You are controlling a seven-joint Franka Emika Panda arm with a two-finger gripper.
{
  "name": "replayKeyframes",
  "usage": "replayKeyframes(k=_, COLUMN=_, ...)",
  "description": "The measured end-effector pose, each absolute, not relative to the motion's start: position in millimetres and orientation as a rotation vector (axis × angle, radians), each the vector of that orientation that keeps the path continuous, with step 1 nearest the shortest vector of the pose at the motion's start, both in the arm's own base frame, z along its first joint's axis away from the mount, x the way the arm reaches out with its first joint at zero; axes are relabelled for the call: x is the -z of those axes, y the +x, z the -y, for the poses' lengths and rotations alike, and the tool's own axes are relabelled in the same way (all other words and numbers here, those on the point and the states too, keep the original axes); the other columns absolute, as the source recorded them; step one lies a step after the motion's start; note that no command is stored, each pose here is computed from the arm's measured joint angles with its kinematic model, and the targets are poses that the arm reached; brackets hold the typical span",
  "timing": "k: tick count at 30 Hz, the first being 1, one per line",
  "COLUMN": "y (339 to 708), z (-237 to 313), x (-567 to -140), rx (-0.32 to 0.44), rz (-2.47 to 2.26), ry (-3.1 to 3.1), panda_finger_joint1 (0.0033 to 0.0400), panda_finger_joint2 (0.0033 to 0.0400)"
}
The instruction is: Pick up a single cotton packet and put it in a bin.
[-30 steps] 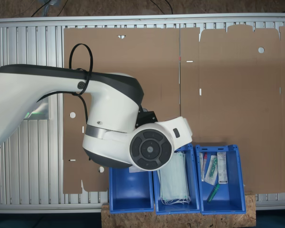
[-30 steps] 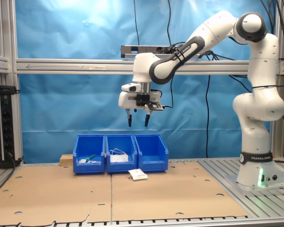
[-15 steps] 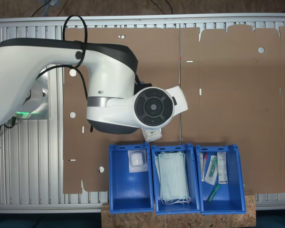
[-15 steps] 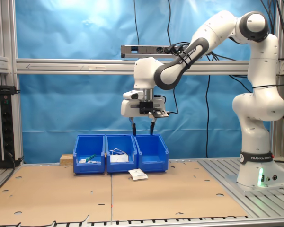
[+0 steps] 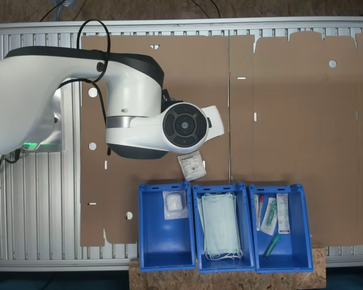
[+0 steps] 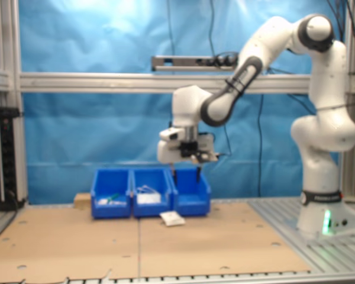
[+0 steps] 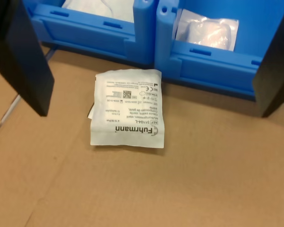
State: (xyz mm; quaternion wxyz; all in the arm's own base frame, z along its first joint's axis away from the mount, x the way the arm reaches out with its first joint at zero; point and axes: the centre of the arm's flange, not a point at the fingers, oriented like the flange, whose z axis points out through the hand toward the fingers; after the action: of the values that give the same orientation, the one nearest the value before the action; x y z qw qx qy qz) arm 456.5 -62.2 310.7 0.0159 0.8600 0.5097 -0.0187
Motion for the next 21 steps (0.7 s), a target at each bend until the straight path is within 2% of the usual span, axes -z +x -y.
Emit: replayKeyframes(k=21, y=480, z=68, x=-228, rx=0.154, rz=-1.486, ry=2.672, panda_finger_joint1=0.04, panda_finger_joint2=0.04)
